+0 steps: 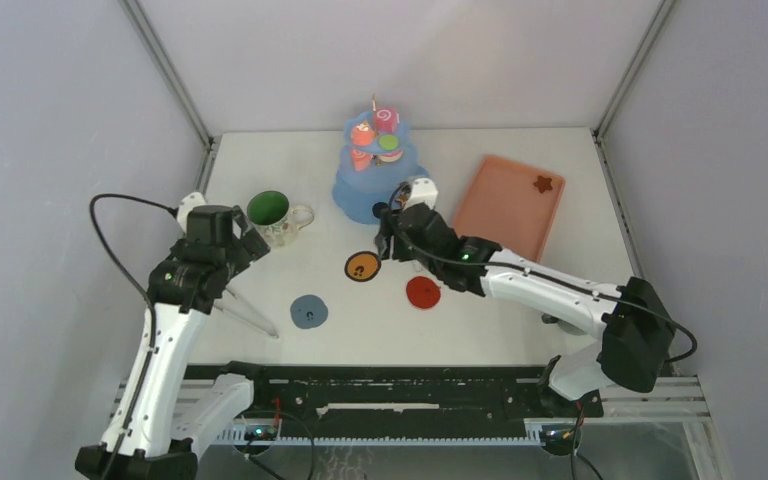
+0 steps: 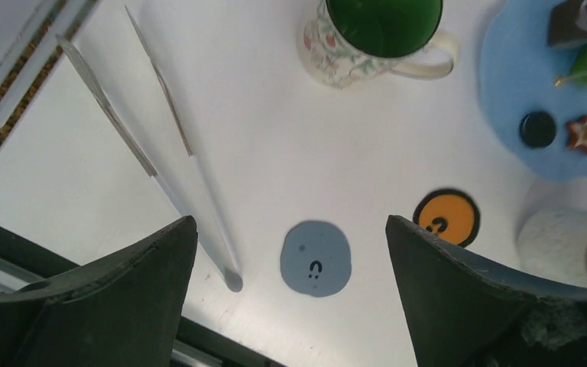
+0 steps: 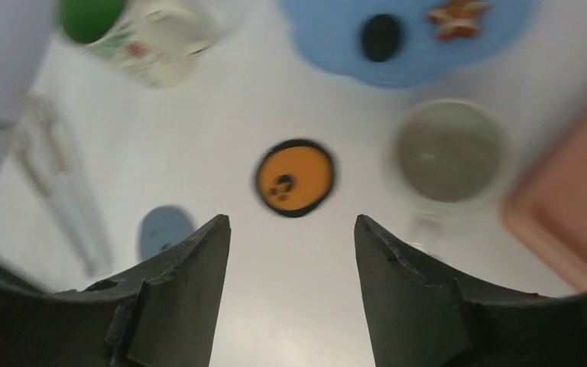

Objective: Serve the afternoon tea

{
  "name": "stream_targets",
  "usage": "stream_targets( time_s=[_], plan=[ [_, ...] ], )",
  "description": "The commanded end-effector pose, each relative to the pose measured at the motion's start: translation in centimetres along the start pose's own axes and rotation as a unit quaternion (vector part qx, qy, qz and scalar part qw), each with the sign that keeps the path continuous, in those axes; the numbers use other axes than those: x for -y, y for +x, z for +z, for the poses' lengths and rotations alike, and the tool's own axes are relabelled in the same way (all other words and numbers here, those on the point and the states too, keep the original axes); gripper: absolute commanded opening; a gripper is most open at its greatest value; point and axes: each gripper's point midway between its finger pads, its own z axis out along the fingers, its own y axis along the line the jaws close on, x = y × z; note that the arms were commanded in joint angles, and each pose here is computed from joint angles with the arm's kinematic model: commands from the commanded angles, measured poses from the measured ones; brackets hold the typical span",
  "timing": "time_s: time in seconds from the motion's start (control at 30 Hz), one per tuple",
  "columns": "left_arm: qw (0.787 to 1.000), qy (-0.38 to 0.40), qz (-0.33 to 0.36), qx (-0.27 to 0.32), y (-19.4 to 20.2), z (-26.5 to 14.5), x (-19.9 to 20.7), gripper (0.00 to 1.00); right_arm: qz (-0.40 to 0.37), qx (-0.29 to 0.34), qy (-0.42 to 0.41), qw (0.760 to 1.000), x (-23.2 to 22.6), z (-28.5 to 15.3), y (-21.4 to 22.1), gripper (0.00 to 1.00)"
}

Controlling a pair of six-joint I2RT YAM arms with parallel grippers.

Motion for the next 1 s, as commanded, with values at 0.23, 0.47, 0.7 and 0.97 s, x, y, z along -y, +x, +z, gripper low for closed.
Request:
stream_targets(
  time_s=[0.23,0.47,0.7,0.97],
  plan=[
    [0.999,-0.003,0.028,-0.019,3.8,2.2,2.4,1.00,0.081,-0.049,0.212,0.973,10.0,-0.6,3.3,0.68],
    [1.000,0.018,0.017,-0.007,3.5,1.8,2.7,1.00,0.104,-0.085,0.209,0.969,10.3,2.7,5.7,0.68],
    [1.000,0.023,0.018,-0.005,3.7,1.5,2.5,1.00,0.110,-0.113,0.220,0.963,11.2,4.9,7.3,0.54],
    [1.000,0.022,0.016,-0.002,3.8,1.6,2.2,1.00,0.066,-0.098,0.224,0.967,11.6,4.6,6.2,0.09]
  ],
)
